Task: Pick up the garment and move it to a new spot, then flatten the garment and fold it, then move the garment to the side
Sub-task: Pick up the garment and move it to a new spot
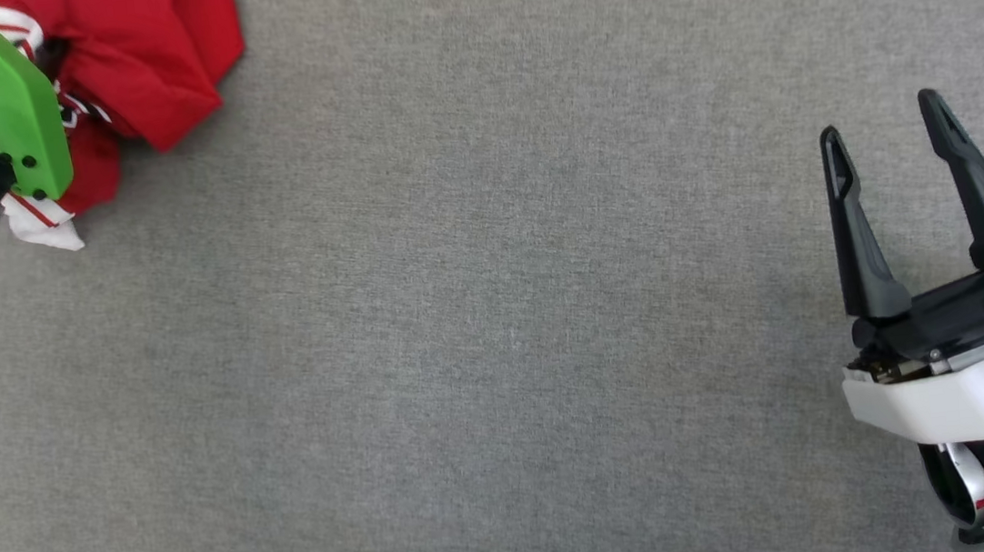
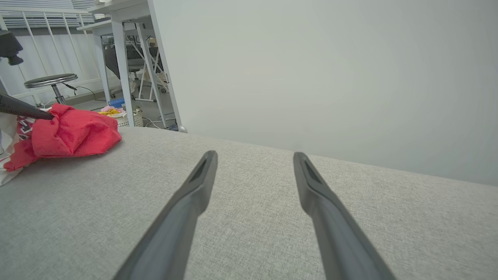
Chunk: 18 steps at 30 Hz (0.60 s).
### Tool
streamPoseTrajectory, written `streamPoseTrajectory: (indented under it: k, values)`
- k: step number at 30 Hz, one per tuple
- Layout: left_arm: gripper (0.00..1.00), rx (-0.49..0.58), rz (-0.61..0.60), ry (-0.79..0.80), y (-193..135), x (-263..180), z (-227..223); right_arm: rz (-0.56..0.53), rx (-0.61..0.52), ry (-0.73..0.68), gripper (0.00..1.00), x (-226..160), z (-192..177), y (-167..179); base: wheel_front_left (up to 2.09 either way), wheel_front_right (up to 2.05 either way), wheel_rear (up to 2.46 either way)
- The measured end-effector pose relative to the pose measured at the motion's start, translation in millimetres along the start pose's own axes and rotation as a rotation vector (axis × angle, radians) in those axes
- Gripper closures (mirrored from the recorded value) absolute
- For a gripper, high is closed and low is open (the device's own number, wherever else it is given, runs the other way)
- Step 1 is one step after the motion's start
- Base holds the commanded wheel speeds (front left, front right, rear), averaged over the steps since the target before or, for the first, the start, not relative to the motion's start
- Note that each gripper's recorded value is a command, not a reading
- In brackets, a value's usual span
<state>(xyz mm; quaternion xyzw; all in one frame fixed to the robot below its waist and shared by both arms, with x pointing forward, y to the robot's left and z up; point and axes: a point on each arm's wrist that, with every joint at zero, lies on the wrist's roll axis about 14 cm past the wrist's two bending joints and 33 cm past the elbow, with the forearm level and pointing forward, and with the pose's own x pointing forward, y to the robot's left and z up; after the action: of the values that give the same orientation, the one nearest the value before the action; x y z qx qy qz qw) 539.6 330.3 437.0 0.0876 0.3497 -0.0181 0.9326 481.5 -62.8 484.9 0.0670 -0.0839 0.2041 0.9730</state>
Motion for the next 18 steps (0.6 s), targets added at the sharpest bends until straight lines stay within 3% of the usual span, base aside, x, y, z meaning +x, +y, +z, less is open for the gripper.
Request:
streamPoseTrajectory:
  k: [4,10,18]
  values:
    - [1.0,0.101,-0.004,-0.148,0,-29,46,-0.005,0.006,-0.023,0.0,-5,17,6,0.0,0.0,0.0]
    - [1.0,0.271,-0.092,-0.333,-45,-64,104,-0.014,0.001,-0.078,0.0,-11,46,10,0.0,0.0,0.0]
    - [1.0,0.456,-0.369,-0.481,-177,-71,131,-0.096,-0.015,-0.108,0.0,-31,69,-11,0.0,0.0,0.0]
